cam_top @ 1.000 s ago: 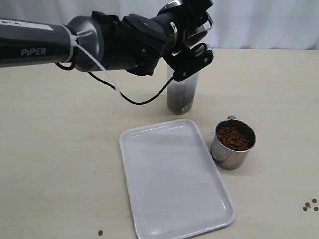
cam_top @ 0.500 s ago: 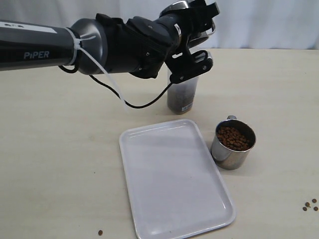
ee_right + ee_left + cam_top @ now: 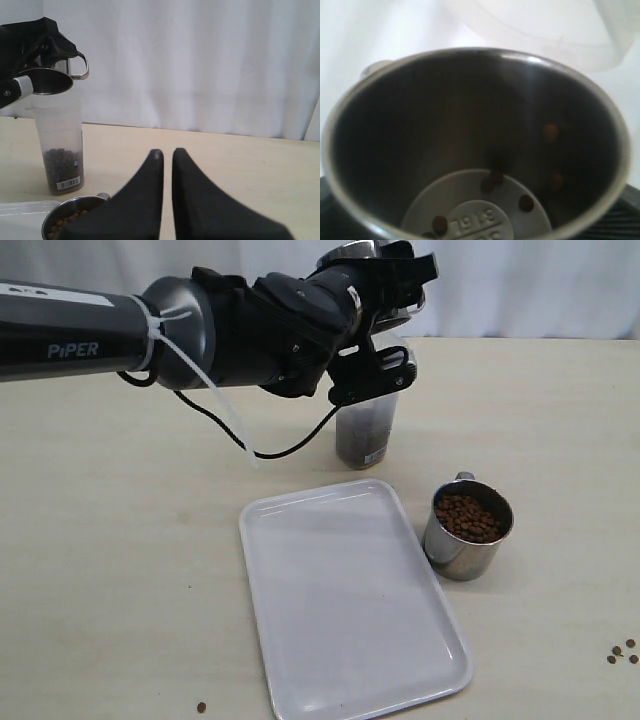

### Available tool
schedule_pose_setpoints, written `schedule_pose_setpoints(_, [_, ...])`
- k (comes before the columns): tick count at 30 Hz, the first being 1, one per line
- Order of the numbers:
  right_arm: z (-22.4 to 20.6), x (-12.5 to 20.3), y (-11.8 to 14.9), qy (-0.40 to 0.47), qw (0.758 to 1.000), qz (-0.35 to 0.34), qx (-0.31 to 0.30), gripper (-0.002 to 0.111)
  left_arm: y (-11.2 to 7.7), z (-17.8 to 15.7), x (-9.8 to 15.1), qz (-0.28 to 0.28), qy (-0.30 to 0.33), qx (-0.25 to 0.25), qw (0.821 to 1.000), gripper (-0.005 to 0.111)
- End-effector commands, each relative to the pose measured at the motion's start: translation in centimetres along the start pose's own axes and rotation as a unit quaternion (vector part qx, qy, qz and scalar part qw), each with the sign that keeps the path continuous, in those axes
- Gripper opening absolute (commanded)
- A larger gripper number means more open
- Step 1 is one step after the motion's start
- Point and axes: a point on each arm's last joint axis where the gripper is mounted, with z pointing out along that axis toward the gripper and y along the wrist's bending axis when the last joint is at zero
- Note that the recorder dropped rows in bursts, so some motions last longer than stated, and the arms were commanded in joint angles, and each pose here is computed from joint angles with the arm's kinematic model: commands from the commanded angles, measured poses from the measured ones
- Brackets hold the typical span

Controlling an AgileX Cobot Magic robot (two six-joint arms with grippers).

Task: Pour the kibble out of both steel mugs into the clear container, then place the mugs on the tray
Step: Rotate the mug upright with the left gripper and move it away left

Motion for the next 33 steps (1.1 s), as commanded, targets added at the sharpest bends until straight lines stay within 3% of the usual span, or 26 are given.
schedule_pose_setpoints(1, [0.0,0.2,0.0,0.004,1.000,-0.002,-0.001,0.005,0.3,-0.1,0.4,-0.002,0.006,-0.003,1.000,0.000])
schedule_pose_setpoints(7, [0.0,0.2,0.0,0.004,1.000,-0.002,-0.001,0.005,0.3,-0.2,0.4,-0.017,0.005,-0.005,1.000,0.000])
schedule_pose_setpoints(12, [0.0,0.2,0.0,0.004,1.000,-0.002,-0.001,0.005,0.2,-0.2,0.7,-0.110,0.015,0.001,0.994,0.000])
schedule_pose_setpoints(15, [0.0,0.2,0.0,0.004,1.000,-0.002,-0.001,0.005,0.2,-0.2,0.7,-0.120,0.015,0.001,0.993,0.000])
schedule_pose_setpoints(18, [0.0,0.2,0.0,0.004,1.000,-0.002,-0.001,0.005,0.6,-0.3,0.4,-0.100,0.004,-0.008,0.995,0.000])
schedule_pose_setpoints(23, [0.0,0.2,0.0,0.004,1.000,-0.002,-0.001,0.005,1.3,-0.7,-0.2,-0.009,-0.004,-0.019,1.000,0.000])
schedule_pose_setpoints(33, [0.0,0.2,0.0,0.004,1.000,-0.002,-0.001,0.005,1.6,-0.9,-0.3,0.007,0.001,-0.018,1.000,0.000])
